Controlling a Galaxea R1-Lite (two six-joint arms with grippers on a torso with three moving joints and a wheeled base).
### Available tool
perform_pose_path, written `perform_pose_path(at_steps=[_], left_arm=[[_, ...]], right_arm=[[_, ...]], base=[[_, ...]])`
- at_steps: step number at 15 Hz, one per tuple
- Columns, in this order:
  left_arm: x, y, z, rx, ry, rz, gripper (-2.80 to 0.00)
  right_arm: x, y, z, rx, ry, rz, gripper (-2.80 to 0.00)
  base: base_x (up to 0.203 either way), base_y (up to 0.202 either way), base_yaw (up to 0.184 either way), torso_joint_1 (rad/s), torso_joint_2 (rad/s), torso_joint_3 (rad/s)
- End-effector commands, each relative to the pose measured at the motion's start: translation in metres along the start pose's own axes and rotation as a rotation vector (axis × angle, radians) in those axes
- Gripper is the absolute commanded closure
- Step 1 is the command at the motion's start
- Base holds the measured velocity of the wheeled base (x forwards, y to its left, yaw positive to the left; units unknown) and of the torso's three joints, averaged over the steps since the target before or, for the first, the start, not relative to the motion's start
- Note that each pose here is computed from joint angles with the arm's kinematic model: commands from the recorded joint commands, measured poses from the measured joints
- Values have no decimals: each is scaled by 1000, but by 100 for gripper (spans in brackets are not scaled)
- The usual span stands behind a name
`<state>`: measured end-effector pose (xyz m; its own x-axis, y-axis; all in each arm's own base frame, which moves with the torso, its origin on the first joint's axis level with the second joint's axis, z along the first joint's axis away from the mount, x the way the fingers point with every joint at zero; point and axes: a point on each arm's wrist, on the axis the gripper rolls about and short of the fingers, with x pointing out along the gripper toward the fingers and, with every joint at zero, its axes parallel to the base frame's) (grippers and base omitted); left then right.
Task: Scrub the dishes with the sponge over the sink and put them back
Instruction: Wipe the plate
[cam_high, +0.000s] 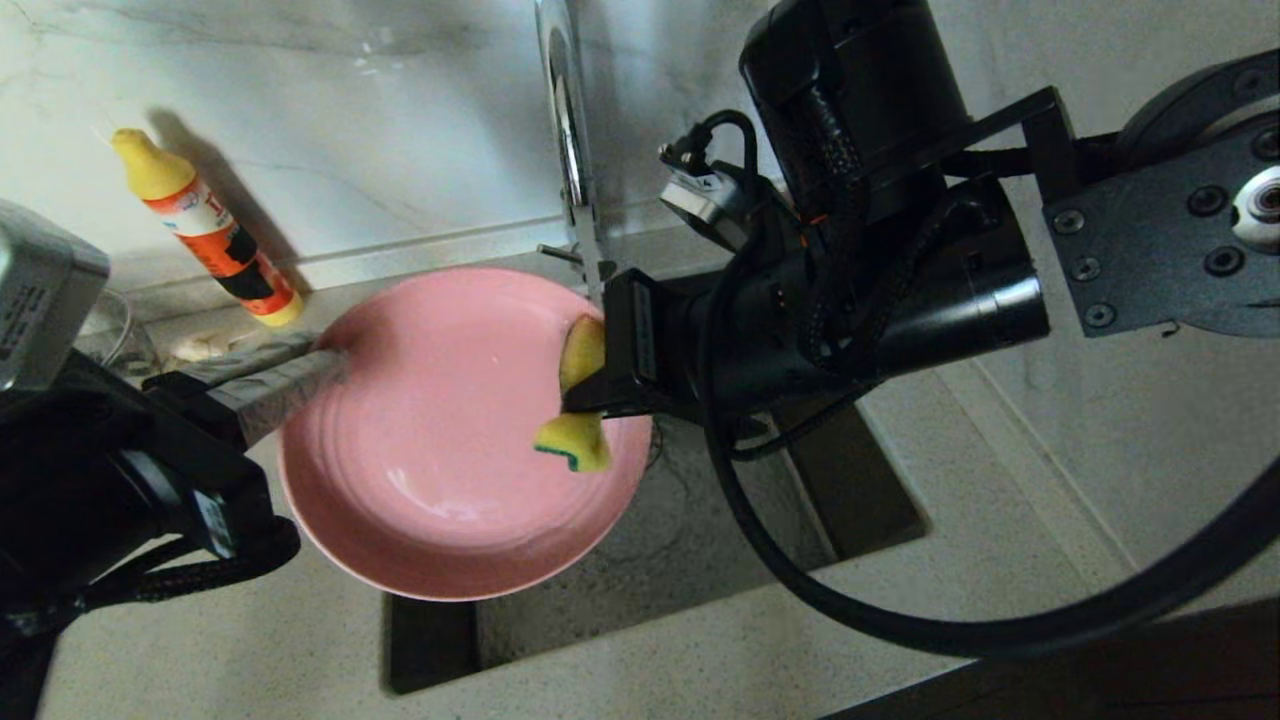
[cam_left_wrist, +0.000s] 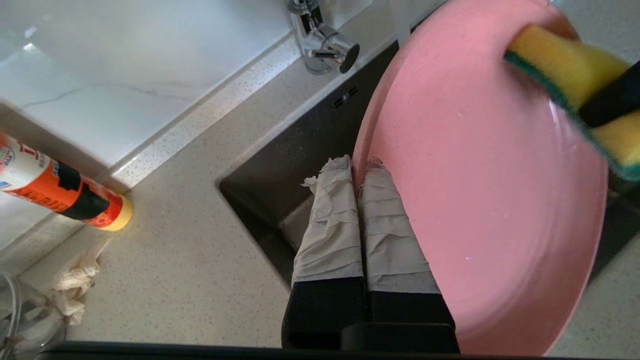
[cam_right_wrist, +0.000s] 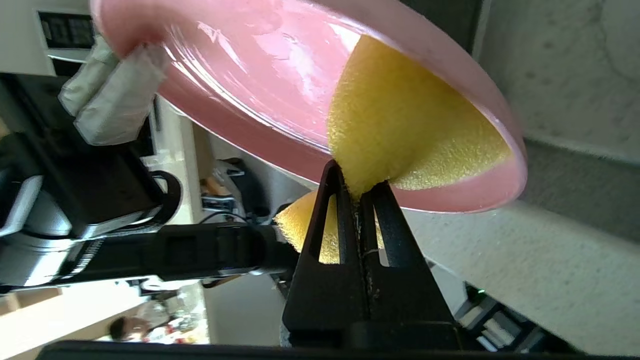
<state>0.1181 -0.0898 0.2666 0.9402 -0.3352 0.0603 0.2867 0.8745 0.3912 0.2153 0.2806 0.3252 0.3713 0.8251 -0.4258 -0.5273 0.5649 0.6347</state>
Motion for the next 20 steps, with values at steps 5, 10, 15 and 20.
perform_pose_path(at_steps=[5, 10, 15, 20], left_arm=[[5, -2, -1, 3, 8, -3, 0], [5, -3, -2, -1, 14, -4, 0], [5, -2, -1, -4, 10, 0, 0], [6, -1, 1, -16, 9, 11, 0]], right_arm=[[8, 12, -10, -33, 20, 23, 0], [9, 25, -21, -52, 51, 56, 0], [26, 29, -35, -59, 108, 50, 0], [36, 28, -47, -60, 147, -9, 0]], base=[[0, 0, 0, 0, 0, 0], [0, 0, 0, 0, 0, 0], [0, 0, 0, 0, 0, 0], [0, 0, 0, 0, 0, 0]])
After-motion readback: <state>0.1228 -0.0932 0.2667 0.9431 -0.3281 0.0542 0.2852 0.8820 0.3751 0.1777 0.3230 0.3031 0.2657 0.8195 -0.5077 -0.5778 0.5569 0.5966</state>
